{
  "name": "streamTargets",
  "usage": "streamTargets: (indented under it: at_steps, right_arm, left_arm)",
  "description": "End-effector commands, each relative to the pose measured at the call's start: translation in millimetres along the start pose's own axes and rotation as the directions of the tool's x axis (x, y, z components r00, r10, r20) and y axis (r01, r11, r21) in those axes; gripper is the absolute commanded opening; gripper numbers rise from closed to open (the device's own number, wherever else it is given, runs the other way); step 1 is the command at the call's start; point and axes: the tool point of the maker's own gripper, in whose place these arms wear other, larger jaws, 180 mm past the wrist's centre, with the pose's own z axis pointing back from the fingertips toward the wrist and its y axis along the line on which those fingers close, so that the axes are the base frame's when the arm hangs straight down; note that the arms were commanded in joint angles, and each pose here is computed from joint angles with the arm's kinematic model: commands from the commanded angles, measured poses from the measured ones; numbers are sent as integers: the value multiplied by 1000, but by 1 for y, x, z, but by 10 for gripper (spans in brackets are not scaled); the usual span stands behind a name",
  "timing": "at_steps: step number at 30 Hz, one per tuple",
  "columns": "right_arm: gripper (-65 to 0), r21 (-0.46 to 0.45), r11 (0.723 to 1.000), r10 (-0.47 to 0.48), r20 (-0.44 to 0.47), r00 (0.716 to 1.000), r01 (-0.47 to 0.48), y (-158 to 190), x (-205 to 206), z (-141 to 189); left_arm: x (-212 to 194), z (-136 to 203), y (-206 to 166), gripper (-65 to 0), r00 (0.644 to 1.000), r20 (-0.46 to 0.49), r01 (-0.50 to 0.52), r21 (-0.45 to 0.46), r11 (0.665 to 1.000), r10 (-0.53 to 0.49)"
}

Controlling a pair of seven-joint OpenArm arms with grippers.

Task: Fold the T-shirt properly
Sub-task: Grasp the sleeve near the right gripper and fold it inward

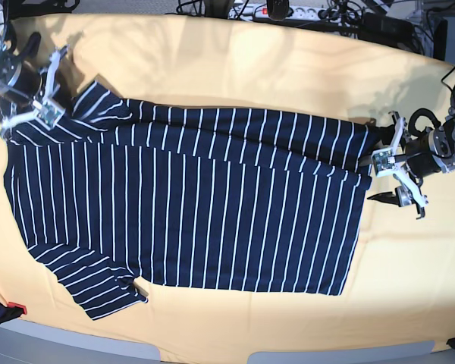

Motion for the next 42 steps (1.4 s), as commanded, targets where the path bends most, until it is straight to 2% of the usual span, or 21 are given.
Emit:
streamTargets:
  at_steps: [1, 6, 11, 17, 20, 23, 25, 32, 36, 42]
  right_arm:
    - [-650, -25, 999, 25, 41, 999, -24, -12, 13, 3]
    - [-650, -76, 997, 2, 105, 995, 6, -44, 20, -5]
    - [-650, -23, 999, -45, 112, 993, 47, -52, 21, -36]
    - [-650, -11, 998, 61, 32, 998, -60, -65, 24, -74]
    - [-650, -4, 997, 80, 14, 997, -80, -73, 26, -84]
    - [-650, -40, 993, 112, -23, 993, -113, -92, 24, -86]
    - [-650, -78, 994, 78, -11, 997, -78, -106, 27, -86]
    - [-650, -83, 996, 22, 38, 999, -19, -118, 28, -91]
    - [-650, -59, 998, -1, 36, 999, 3, -112, 19, -100]
    - [-650, -133, 991, -27, -2, 1000, 27, -118, 2, -113]
  left_arm:
    - [4, 8, 16, -247, 1000, 11, 15, 39, 999, -15]
    - [4, 8, 16, -247, 1000, 11, 15, 39, 999, -15]
    - [4, 8, 16, -247, 1000, 11, 15, 39, 999, -15]
    - [4, 8, 16, -247, 1000, 11, 14, 39, 999, -15]
    - [2, 8, 16, -247, 1000, 2, 14, 39, 999, -14]
    - [-1, 8, 16, -247, 1000, -13, 15, 39, 999, -14]
    - [-1, 8, 16, -247, 1000, -15, 14, 39, 999, -14]
    - [-1, 8, 16, -247, 1000, -16, 15, 39, 999, -14]
    - [-1, 8, 16, -247, 1000, -15, 14, 40, 999, -14]
    - [-1, 8, 16, -247, 1000, -15, 15, 40, 999, -14]
